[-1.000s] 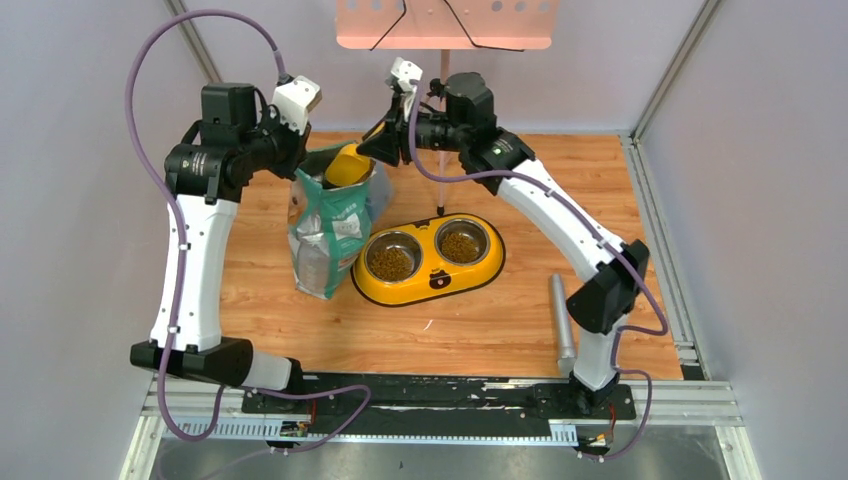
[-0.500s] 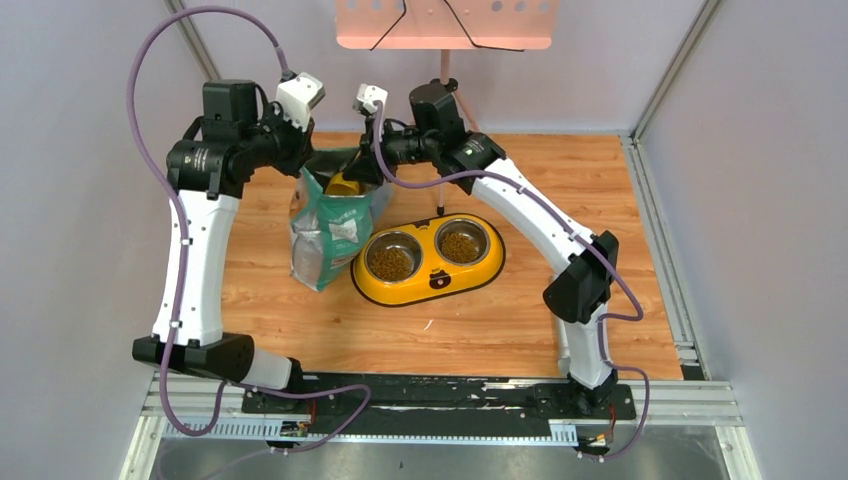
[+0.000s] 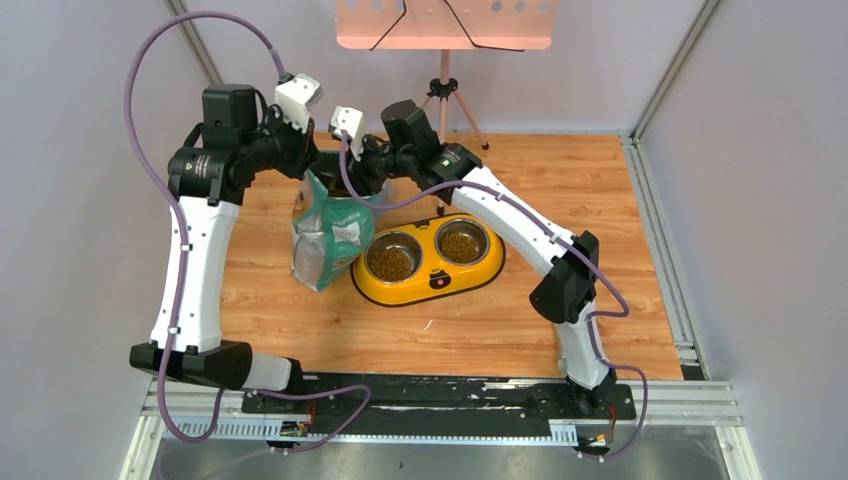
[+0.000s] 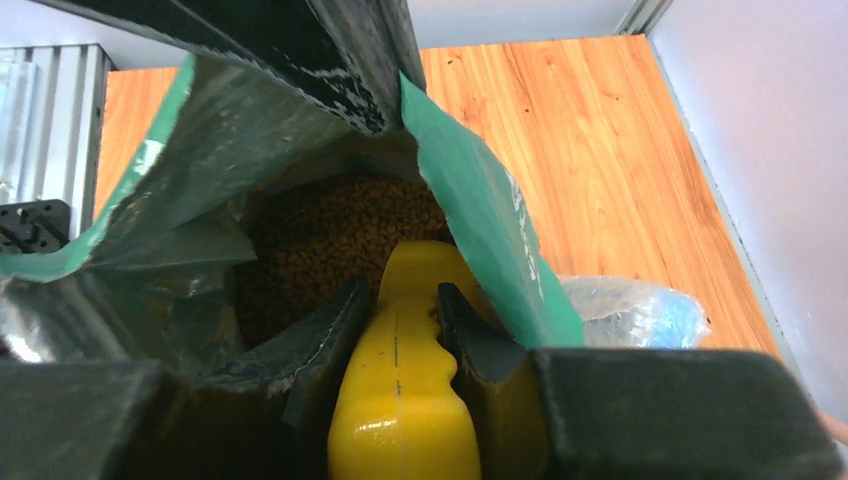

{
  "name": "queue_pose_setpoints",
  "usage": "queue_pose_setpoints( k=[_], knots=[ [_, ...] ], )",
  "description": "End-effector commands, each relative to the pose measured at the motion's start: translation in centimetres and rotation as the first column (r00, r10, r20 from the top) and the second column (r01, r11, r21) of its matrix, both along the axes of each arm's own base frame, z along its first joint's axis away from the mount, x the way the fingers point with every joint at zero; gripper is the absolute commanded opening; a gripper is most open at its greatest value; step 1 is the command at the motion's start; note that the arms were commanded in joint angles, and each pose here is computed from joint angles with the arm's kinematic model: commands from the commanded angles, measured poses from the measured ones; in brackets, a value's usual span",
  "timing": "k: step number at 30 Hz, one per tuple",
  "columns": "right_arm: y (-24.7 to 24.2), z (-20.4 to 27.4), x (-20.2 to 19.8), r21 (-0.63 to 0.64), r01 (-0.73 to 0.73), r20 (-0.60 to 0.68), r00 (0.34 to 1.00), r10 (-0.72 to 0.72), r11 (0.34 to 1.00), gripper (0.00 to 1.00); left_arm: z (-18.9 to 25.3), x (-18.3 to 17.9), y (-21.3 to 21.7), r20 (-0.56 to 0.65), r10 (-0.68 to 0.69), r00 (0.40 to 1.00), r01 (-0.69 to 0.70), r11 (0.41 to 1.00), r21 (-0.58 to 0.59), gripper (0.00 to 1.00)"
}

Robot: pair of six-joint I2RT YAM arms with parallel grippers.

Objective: Serve the pet food

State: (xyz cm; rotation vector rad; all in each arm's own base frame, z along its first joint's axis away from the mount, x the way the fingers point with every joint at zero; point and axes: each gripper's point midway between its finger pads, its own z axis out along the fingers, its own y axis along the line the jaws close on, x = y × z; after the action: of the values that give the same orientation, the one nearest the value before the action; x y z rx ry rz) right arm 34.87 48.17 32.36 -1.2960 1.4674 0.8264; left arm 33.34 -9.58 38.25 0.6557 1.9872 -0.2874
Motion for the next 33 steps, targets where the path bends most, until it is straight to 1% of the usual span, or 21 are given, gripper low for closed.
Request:
queue_pose_setpoints(
  k=[1,6,9,12,15,18,24,29,33],
  knots=[
    [-0.2,-1.7,3.1,-0.053,0.094,0.089,0.992,-0.089,0.994,0.00,5.7,-0.8,-1.1,0.184,-0.020,0.983,0.039,0.994,-0.099,0.00],
    [-0.2,-4.5,3.9,-0.107,0.129,0.104,0.988,-0.118,0.986,0.00,5.3,-0.8,-2.2,0.148,-0.042,0.988,0.065,0.985,-0.160,0.00],
    [-0.4,-6.8,4.7,-0.149,0.162,0.098,0.984,-0.149,0.975,0.00,4.0,-0.9,-2.7,0.101,-0.063,0.993,0.081,0.980,-0.183,0.00],
    [-0.5,-9.9,5.0,-0.200,0.170,0.062,0.985,-0.161,0.965,0.00,2.2,-1.1,-3.4,0.049,-0.096,0.994,0.104,0.974,-0.203,0.00],
    [-0.6,-13.1,4.3,-0.242,0.159,-0.009,0.986,-0.165,0.957,0.00,1.0,-0.5,-3.3,0.012,-0.076,0.997,0.077,0.973,-0.216,0.00],
    [-0.8,-15.9,3.4,-0.273,0.160,-0.106,0.975,-0.195,0.949,0.00,0.1,0.1,-3.1,-0.023,-0.037,0.999,0.031,0.974,-0.225,0.00],
    [-1.1,-19.7,-0.1,-0.307,0.101,-0.341,0.917,-0.208,0.946,0.00,-0.4,1.0,-2.7,-0.042,-0.005,0.999,-0.004,0.977,-0.214,0.00],
    [-1.6,-20.2,-1.8,-0.310,0.075,-0.462,0.859,-0.219,0.948,0.00,-0.1,2.1,-1.9,-0.019,0.036,0.999,-0.039,0.983,-0.178,0.00],
    [-1.3,-17.3,-2.2,-0.239,0.069,-0.552,0.811,-0.194,0.969,0.00,0.2,2.6,-1.7,-0.005,0.043,0.999,-0.043,0.986,-0.162,0.00]
  ],
)
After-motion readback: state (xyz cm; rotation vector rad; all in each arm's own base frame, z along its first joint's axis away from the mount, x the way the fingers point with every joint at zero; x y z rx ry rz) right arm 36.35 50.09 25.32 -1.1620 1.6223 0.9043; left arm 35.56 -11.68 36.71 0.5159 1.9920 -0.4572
